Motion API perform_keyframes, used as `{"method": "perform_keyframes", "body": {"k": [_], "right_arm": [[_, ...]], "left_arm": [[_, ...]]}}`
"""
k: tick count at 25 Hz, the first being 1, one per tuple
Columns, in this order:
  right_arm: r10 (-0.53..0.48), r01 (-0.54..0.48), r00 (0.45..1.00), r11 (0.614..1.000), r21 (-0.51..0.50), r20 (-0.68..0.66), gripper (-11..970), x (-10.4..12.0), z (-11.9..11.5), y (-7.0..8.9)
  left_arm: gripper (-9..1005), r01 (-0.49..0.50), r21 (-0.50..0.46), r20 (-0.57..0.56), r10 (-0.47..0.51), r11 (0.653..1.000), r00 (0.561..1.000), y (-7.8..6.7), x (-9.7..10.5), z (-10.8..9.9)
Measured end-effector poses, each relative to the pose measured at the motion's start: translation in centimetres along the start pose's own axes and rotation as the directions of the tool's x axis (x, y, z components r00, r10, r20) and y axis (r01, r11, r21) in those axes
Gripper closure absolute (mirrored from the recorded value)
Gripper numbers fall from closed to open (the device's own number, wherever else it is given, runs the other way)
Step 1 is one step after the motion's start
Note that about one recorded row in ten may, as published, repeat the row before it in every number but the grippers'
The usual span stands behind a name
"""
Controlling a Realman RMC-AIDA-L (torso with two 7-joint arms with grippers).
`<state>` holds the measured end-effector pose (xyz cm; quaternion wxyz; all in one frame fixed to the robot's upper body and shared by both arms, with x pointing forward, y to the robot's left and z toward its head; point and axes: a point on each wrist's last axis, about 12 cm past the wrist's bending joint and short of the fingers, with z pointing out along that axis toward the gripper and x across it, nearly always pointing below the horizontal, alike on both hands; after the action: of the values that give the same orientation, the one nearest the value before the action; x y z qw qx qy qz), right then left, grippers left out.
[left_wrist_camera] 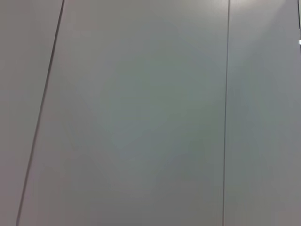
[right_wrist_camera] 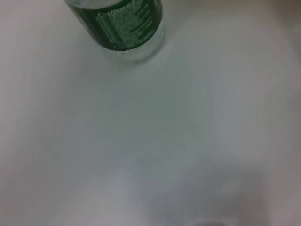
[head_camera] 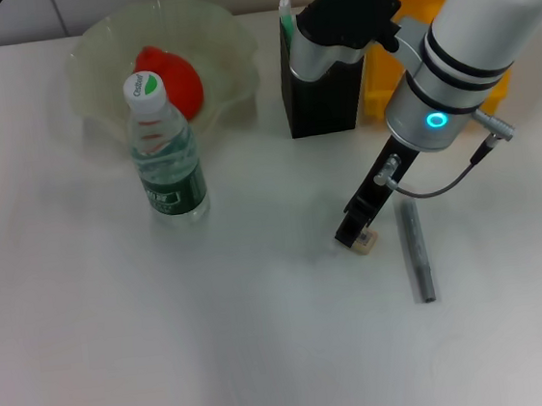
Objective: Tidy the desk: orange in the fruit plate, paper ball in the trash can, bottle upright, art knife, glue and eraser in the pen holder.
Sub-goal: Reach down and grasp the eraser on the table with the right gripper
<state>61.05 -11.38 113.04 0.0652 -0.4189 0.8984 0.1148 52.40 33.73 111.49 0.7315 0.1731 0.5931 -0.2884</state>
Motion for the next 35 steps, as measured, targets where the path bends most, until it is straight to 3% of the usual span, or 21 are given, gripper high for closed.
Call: {"method": "perform_keyframes", "body": {"k": [35], "right_arm": [[-0.065, 0.067, 0.996, 0.998, 0.022, -0.069, 481, -1.0, 1.6, 1.5]], "left_arm": [[417, -0.016, -0.016, 0.002, 0.016, 1.0, 1.0, 0.1, 0.2, -0.3]]}}
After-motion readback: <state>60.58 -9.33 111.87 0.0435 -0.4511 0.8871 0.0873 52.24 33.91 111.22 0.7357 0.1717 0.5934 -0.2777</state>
